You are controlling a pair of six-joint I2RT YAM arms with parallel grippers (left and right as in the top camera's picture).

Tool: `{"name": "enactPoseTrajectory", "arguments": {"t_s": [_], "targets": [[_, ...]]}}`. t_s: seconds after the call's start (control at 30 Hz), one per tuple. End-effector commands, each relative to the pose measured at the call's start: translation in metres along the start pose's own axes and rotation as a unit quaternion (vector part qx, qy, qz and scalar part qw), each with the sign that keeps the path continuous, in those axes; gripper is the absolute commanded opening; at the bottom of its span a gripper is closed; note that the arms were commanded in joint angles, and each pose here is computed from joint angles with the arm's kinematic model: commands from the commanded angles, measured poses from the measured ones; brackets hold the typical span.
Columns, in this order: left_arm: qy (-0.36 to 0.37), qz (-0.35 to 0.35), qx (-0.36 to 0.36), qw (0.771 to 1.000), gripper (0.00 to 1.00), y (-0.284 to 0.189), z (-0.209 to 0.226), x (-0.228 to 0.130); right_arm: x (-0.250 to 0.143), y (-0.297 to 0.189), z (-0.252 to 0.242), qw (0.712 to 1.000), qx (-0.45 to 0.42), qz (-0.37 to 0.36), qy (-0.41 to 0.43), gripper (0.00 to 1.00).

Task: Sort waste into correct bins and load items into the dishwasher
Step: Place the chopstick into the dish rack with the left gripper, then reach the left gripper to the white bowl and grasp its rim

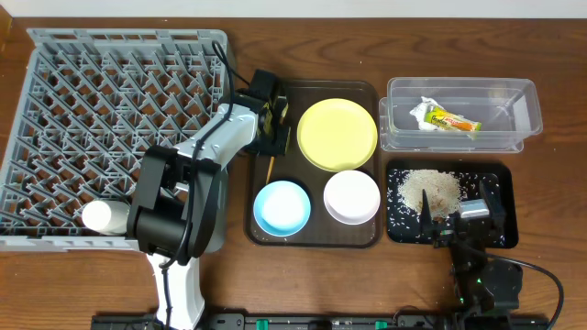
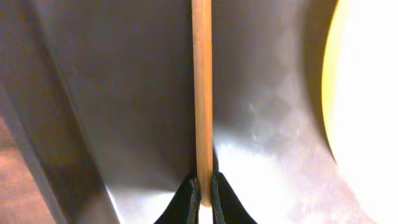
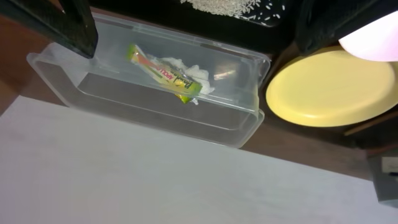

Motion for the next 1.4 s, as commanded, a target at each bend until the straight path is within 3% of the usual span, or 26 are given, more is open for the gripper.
{"name": "enactPoseTrajectory", "arguments": {"t_s": [0.0,0.13,0.23,0.43,0.67,0.7,0.77,0.8,1.0,1.17,1.37], "targets": [[-0.009,-0.043,-0.01,0.999,0.08,-0.039,0.002,0.009,0.0,0.0,-0.001,1.0,-0.003,-0.001,-0.003,0.99],[-0.018,-0.104,0.014,0.994,0.08,-0.099,0.01,0.009,0.0,0.0,-0.001,1.0,-0.003,-0.001,-0.003,0.99],[-0.036,-0.118,0.08,0.989,0.08,-0.139,0.023,-0.006,0.0,0.0,-0.001,1.0,-0.003,-0.001,-0.003,0.99],[-0.074,-0.046,0.202,0.975,0.08,-0.163,0.05,-0.045,0.0,0.0,-0.001,1.0,-0.003,-0.001,-0.003,0.99],[-0.099,0.003,0.2,0.975,0.09,-0.139,0.068,-0.065,0.0,0.0,-0.001,1.0,-0.003,-0.001,-0.003,0.99],[-0.099,0.002,0.2,0.975,0.16,-0.139,0.068,-0.065,0.0,0.0,-0.001,1.0,-0.003,-0.001,-0.003,0.99],[-0.096,-0.002,0.199,0.975,0.45,-0.144,0.066,-0.065,0.0,0.0,-0.001,1.0,-0.003,-0.001,-0.003,0.99],[-0.093,-0.005,0.195,0.976,0.5,-0.148,0.063,-0.064,0.0,0.0,-0.001,1.0,-0.003,-0.001,-0.003,0.99],[-0.068,-0.054,0.173,0.981,0.5,-0.185,0.036,-0.058,0.0,0.0,-0.001,1.0,-0.003,-0.001,-0.003,0.99],[-0.059,-0.121,0.065,0.989,0.5,-0.206,-0.012,-0.056,0.0,0.0,-0.001,1.0,-0.003,-0.001,-0.003,0.99],[-0.09,-0.088,0.024,0.992,0.42,-0.184,-0.056,-0.057,0.0,0.0,-0.001,1.0,-0.003,-0.001,-0.003,0.99]]}}
Point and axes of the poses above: each gripper's point midway between its finger pads, its own y axis out along the fingers, its own z axis along the line the jaws close on, x = y × z, the point moved 9 cm from there along -y, back along the fingers, and after that the axes turned 15 degrees about y, right-handed, at the moved point
